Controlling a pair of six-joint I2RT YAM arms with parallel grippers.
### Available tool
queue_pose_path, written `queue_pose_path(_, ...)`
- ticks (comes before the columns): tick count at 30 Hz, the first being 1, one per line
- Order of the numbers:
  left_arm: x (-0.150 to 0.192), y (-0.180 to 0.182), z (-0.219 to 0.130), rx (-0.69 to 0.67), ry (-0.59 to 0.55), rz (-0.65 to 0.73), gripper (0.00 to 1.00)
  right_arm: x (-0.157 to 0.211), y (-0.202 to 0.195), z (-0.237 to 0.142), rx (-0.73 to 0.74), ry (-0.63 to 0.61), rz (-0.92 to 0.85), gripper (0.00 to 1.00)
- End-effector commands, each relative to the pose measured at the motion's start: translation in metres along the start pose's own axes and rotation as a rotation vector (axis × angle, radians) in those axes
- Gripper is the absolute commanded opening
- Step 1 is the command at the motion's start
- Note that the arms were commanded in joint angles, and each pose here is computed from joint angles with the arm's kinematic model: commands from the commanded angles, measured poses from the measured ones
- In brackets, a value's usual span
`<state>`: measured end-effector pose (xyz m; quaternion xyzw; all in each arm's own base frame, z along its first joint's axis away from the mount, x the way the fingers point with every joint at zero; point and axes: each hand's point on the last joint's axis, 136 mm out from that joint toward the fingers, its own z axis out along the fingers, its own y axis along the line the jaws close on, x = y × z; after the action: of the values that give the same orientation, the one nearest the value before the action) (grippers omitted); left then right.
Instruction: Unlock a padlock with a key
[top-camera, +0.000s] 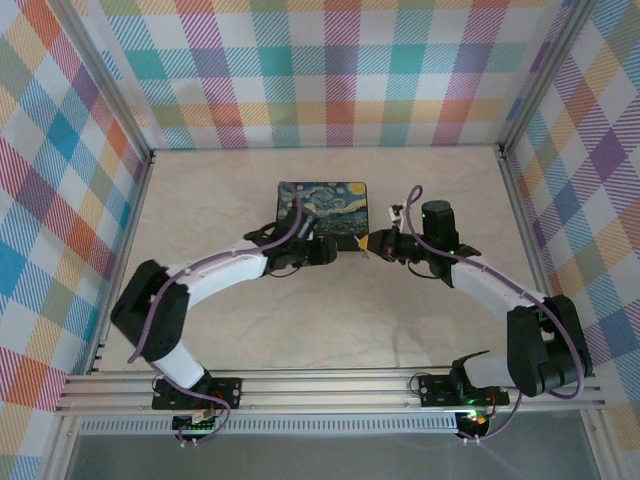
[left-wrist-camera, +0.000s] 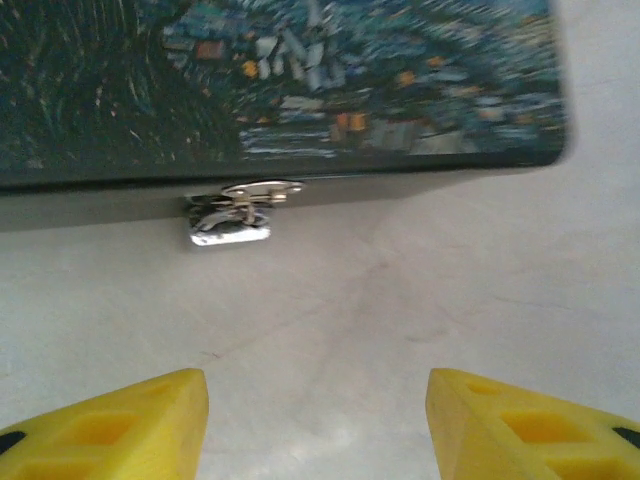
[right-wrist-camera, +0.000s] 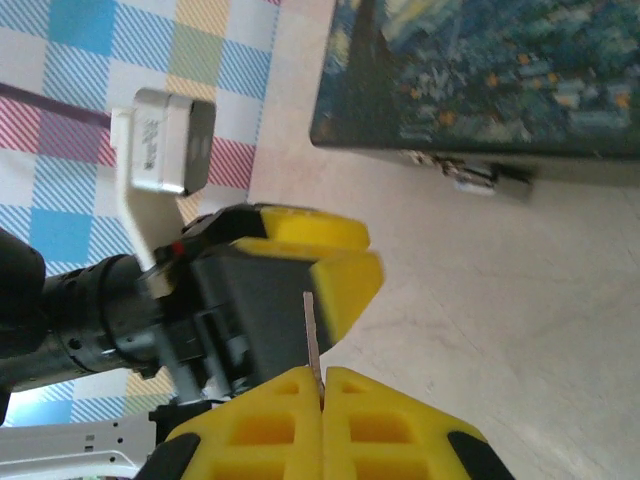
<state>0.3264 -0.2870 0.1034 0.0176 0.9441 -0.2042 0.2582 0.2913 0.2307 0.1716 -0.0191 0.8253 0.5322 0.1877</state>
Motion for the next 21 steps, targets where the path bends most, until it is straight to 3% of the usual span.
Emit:
queue_pose_path(1,-0.011,0.012,0.012,-0.176,-0.118,0.001,0.59,0.015,-0.013,-0.004,0.035,0.033,0.0,0.0)
queue_pose_path(8,-0.019,0.014,0.052,-0.251,-0.153,-0.026,0.59,0.015,-0.007,-0.011,-0.004,0.023,-0.006,0.0)
queue_pose_path(21,-0.024,0.029,0.082,-0.383,-0.161,0.023,0.56,0.024,-0.006,-0.029,-0.022,0.001,-0.006,0.0)
